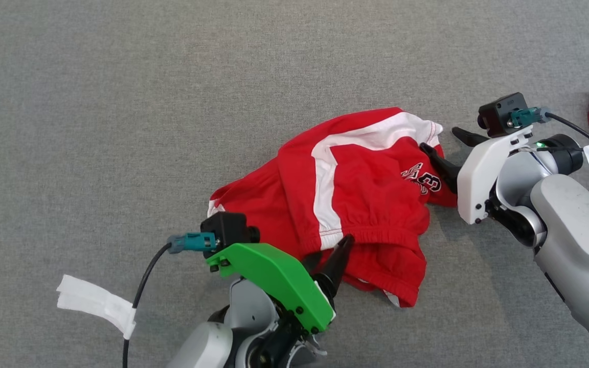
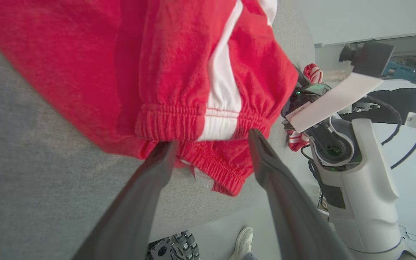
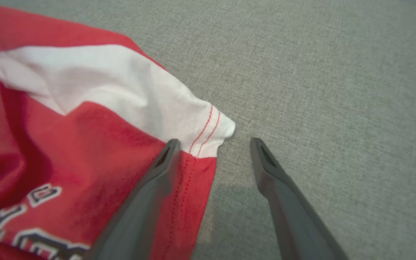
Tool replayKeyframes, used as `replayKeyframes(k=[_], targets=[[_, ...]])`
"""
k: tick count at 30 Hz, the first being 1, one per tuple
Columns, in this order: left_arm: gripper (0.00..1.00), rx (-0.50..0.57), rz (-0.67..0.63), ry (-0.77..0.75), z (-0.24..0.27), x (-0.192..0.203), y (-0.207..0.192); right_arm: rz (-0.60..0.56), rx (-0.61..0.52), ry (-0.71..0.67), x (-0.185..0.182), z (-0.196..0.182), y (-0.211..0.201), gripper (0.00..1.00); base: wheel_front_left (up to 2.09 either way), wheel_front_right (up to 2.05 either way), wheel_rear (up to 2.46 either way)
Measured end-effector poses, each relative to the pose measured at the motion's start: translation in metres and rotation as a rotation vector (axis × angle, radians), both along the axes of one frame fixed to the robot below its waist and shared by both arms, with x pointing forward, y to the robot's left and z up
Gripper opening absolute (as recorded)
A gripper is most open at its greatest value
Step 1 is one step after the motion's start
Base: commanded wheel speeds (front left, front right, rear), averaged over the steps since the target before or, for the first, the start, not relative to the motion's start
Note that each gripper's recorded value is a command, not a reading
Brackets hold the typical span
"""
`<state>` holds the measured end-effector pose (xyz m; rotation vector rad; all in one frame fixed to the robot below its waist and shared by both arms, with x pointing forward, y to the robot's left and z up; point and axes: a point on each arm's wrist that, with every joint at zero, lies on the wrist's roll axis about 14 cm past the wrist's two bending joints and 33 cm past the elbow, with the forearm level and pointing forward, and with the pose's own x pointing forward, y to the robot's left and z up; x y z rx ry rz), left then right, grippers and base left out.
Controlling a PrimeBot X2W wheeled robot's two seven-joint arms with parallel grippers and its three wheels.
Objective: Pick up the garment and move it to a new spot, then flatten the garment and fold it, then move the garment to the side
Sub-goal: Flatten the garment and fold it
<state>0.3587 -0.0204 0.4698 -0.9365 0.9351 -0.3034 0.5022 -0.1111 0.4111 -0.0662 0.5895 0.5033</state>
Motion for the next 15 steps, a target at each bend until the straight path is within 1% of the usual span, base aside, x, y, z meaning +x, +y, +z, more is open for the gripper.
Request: replayKeyframes(k=[10,15], targets=[[1.0,0.047,0.111,-0.029,-0.013,0.026,0.019,-0.006,0.005,0.001,0.003,-0.003,-0.002,1.0,0.0,0.0,0.0],[1.0,0.063,0.124,-0.047,-0.018,0.032,0.021,-0.009,0.005,0.0,0.003,-0.004,-0.003,1.0,0.0,0.0,0.0]])
